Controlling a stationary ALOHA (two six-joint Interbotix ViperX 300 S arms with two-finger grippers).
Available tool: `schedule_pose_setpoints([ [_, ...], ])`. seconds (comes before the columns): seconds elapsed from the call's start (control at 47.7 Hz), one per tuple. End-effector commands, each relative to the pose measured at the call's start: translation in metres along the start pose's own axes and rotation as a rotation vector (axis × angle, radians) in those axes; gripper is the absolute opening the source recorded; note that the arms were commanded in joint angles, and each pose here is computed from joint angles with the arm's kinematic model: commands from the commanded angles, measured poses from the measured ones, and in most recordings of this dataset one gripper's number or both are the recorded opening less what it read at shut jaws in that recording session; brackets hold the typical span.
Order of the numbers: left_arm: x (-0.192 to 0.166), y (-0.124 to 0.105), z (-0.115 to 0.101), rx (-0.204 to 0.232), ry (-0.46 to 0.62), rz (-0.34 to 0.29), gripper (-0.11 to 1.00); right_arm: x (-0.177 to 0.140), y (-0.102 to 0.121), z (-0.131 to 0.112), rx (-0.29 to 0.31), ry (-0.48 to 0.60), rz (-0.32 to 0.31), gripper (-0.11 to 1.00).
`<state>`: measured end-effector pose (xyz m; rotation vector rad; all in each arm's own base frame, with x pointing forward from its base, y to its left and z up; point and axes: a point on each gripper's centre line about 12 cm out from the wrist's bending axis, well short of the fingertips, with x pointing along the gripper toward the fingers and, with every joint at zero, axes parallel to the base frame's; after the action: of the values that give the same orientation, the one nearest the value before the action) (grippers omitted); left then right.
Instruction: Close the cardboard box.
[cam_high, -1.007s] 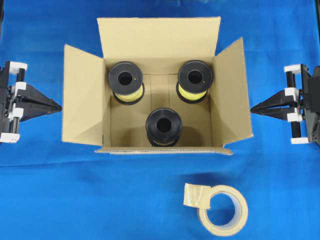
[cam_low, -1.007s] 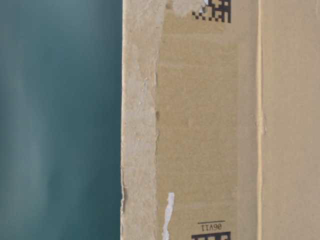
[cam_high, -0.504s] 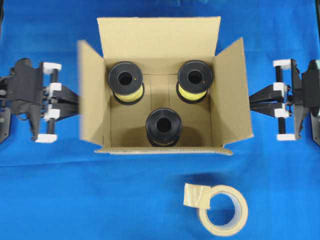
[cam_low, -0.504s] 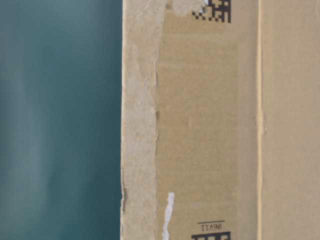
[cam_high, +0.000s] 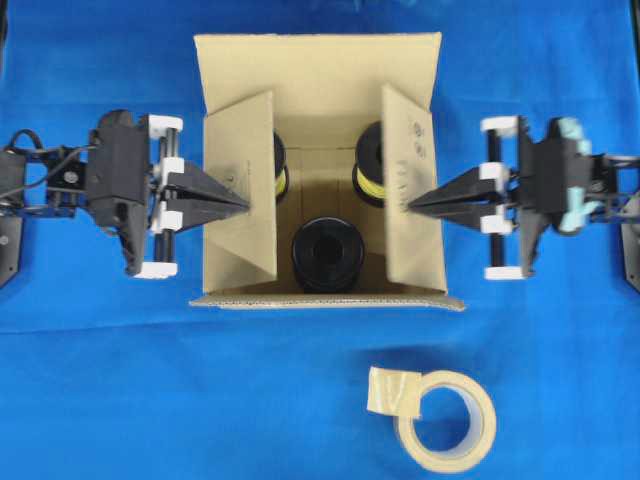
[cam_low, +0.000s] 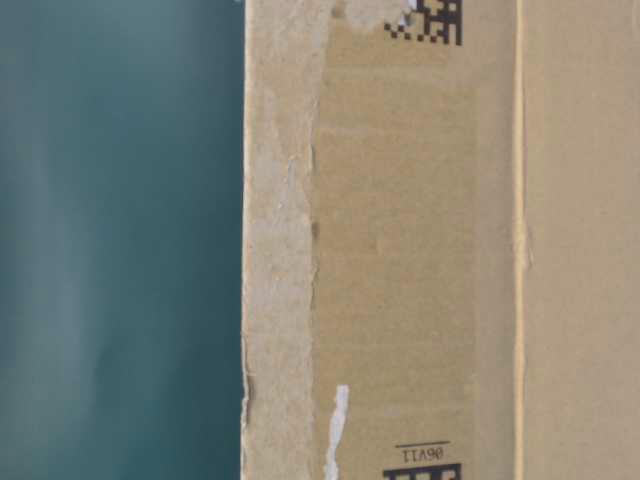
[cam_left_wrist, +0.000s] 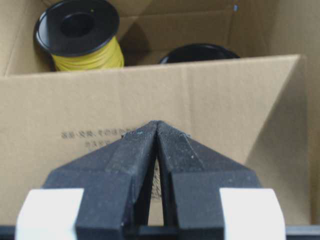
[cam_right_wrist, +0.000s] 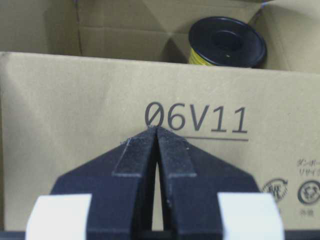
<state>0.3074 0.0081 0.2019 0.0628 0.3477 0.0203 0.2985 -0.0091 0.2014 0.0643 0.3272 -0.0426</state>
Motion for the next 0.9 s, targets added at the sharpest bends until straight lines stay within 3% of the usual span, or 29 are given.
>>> schedule_pose_setpoints([
  [0.0,0.006,0.005,0.009,-0.005,-0.025,0.016,0.00,0.014,0.000,0.011,0.005,-0.020,-0.001,0.00],
  [0.252,0.024,0.007,-0.006,-0.010,0.017,0.023,0.00,0.042,-0.006,-0.002,0.015,0.048,-0.021,0.01],
  [0.483,0.032,0.007,-0.019,-0.014,0.052,0.023,0.00,0.046,-0.007,-0.011,0.023,0.089,-0.027,0.01],
  [0.881,0.040,0.018,-0.010,-0.021,0.021,0.054,0.00,0.047,-0.008,-0.013,0.044,0.125,-0.036,0.01],
])
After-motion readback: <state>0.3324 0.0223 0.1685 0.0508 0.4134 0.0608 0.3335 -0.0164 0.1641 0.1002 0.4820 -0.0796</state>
